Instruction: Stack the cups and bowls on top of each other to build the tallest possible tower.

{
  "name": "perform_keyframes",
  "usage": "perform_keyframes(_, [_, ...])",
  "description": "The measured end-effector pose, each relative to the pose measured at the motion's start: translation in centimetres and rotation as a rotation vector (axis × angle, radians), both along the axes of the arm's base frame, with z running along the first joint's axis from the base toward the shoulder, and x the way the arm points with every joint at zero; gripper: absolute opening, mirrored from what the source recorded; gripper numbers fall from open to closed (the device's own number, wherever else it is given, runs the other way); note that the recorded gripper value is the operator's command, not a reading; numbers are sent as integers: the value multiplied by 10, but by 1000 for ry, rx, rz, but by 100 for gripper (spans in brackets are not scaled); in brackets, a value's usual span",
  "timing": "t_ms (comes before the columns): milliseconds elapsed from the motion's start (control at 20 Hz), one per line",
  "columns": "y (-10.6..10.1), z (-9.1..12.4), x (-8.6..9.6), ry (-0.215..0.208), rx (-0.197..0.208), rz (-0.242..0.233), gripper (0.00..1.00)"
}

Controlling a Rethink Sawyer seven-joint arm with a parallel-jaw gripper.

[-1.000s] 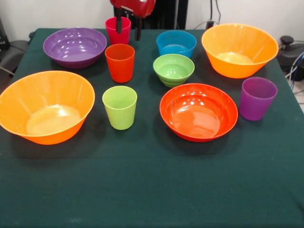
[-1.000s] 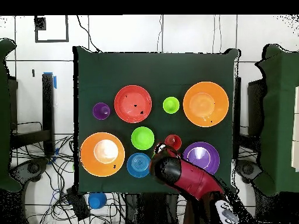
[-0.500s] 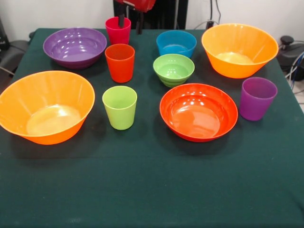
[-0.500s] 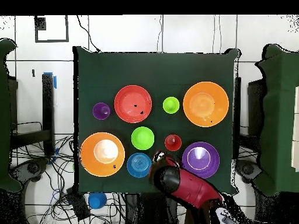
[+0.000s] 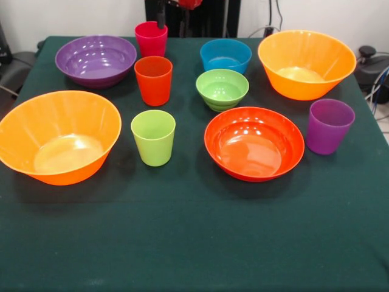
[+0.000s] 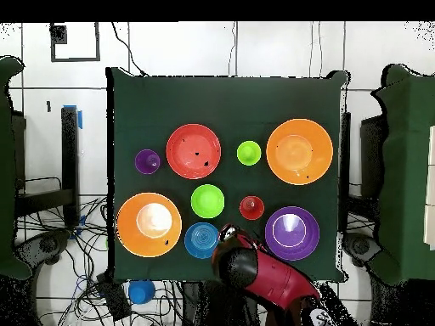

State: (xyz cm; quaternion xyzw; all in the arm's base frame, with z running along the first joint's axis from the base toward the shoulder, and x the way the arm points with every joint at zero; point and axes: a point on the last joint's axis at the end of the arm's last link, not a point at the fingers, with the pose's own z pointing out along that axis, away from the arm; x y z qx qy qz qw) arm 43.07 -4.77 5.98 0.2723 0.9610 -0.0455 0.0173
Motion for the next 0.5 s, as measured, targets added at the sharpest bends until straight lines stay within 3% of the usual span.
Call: perform_keyframes(500, [5,-9,-18,24,7,24,100])
